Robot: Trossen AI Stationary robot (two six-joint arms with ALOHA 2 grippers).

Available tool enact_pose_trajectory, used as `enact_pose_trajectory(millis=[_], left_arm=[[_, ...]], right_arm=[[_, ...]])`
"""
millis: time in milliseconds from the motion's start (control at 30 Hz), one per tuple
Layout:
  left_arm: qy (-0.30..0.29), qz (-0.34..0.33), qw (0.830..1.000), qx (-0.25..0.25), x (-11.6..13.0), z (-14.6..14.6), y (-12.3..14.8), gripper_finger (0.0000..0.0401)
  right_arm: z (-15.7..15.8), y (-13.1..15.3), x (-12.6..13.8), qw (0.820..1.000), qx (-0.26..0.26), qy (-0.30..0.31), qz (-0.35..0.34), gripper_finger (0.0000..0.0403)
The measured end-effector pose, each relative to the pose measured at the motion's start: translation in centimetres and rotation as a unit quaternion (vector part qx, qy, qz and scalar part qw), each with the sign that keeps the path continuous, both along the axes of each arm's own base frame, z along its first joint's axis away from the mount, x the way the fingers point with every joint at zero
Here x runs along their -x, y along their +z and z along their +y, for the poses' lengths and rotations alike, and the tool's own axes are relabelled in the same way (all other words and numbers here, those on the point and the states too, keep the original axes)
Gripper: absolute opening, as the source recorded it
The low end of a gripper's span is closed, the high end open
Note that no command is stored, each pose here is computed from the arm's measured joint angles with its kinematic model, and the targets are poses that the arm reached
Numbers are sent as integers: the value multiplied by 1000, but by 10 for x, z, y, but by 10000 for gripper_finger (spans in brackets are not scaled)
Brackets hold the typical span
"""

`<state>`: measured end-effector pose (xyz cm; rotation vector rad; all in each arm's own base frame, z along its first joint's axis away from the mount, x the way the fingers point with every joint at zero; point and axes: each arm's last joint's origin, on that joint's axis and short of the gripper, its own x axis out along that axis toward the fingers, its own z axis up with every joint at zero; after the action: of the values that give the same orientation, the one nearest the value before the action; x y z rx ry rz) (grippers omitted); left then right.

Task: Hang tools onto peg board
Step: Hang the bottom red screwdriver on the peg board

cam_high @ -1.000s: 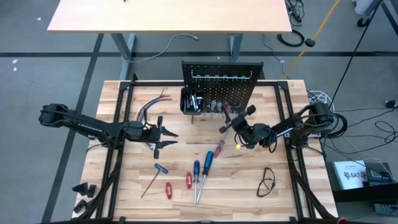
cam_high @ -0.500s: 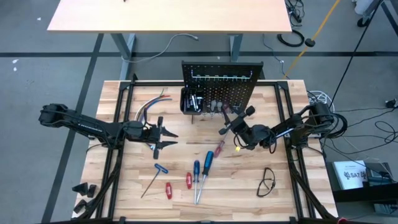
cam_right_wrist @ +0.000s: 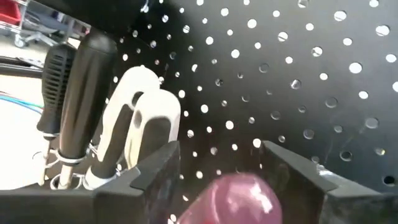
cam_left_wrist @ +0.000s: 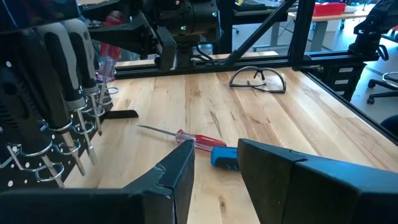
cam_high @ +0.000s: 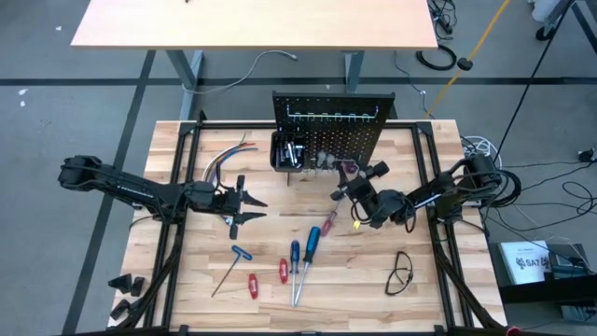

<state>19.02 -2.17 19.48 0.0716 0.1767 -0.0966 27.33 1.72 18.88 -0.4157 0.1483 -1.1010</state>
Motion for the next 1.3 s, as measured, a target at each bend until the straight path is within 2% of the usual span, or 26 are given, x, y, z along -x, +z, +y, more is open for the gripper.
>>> enact_pose_trajectory(millis=[267,533,633,733,900,1100,1300], left_arm=[[0,0,1000,0,0,0,0,130],[0,0,1000,0,0,0,0,130],[0,1,1000,0,0,0,0,130],[0,1,1000,0,0,0,0,130],[-9,1,1000,2,0,-1,0,130],[-12,0,1000,3,0,-1,0,130],[-10,1,1000,12,0,-1,0,130]], right_arm=[[18,7,4,999,6,-13,33,242],[50,54,4,998,17,-8,61,242],[66,70,9,999,6,17,38,242],[78,80,17,999,-28,26,-3,234],[86,73,27,992,-94,22,-85,174],[93,68,34,971,-150,44,-182,25],[88,85,45,957,-174,48,-226,3]])
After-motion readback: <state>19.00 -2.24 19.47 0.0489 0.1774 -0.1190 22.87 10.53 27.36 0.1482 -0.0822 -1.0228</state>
